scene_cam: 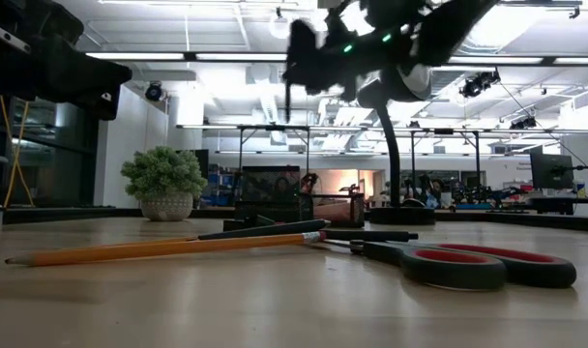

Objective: Pick and place office supplies into organizer
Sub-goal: Put the bottom black pen into the desk organizer

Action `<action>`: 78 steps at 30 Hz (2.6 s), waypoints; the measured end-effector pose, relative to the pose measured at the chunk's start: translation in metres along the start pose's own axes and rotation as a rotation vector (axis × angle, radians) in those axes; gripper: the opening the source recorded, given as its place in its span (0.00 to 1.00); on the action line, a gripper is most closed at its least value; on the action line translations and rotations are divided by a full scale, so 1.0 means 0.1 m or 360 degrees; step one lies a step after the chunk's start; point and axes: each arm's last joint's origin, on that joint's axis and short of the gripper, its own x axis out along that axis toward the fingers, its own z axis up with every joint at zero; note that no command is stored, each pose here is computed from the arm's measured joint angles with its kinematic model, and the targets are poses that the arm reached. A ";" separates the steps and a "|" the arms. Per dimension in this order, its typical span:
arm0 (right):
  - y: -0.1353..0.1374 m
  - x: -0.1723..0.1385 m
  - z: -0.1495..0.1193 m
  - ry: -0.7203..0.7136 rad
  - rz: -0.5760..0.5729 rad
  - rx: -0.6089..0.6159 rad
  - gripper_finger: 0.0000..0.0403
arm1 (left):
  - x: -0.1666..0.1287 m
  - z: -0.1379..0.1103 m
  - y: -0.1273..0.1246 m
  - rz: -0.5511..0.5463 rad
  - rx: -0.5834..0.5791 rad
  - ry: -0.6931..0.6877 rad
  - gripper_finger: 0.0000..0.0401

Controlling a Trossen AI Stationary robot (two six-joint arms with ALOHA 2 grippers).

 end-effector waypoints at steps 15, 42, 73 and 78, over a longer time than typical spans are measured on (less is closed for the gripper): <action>-0.07 0.84 -0.26 0.0367 0.0038 -0.0295 0.06 | 0.00 0.00 0.00 0.0009 0.0000 0.0003 0.00; -0.35 0.74 -0.78 0.0494 0.0056 -0.0085 0.06 | 0.00 0.00 0.00 0.0009 0.0000 0.0003 0.00; -0.11 0.97 -0.26 0.0358 0.0378 -0.0167 0.34 | 0.00 0.00 0.00 0.0009 0.0065 0.0002 0.00; 0.14 1.04 0.09 0.0570 0.0543 -0.0380 0.34 | 0.00 0.00 0.00 0.0005 0.0044 0.0003 0.00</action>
